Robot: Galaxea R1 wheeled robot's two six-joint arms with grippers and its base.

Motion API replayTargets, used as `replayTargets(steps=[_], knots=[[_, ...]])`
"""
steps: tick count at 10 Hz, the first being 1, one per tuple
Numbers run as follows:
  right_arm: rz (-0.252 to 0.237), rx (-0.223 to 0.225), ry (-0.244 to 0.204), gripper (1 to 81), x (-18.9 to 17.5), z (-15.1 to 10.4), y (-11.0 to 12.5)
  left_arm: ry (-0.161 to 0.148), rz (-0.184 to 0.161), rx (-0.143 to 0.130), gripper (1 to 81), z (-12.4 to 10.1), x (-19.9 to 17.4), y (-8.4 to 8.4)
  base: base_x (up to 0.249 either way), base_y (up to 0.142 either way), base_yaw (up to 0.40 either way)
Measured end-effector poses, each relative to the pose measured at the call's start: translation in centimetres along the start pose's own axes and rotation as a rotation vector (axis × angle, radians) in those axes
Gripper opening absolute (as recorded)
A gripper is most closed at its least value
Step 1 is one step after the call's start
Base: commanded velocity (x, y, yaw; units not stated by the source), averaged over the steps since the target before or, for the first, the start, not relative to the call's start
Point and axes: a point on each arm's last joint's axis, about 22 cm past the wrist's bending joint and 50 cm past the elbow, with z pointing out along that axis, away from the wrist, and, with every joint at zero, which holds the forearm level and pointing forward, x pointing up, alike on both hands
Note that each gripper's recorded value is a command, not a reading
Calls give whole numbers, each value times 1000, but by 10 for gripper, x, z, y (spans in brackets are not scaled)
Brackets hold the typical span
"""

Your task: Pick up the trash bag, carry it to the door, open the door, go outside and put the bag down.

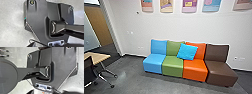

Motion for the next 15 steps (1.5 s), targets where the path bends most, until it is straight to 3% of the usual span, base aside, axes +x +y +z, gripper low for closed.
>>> replayTargets(steps=[3, 5, 7, 11, 13, 14, 15], knots=[[43, -32, -4, 811, 18, -28, 27, 1, -36, 12, 811, -5, 43, -10, 0, 0, 0], [34, -12, 39, 811, 58, -42, 24, 30, -62, 18, 811, -12, 80, -17, 0, 0, 0], [8, 24, 85, 811, 101, -69, 15, 32, -62, -1, 811, -16, 125, -9, 0, 0, 0], [-49, 34, 171, 811, 204, -112, 13, 97, -63, -24, 811, -31, 216, 1, 0, 0, 0], [-61, 22, 180, 811, 226, -136, 20, 138, -70, -39, 811, -37, 256, 8, 0, 0, 0], [-76, 35, 196, 811, 242, -145, 13, 152, -71, -48, 811, -42, 276, 12, 0, 0, 0], [-79, 41, 204, 811, 253, -153, 11, 152, -77, -54, 811, -43, 290, 14, 0, 0, 0]])
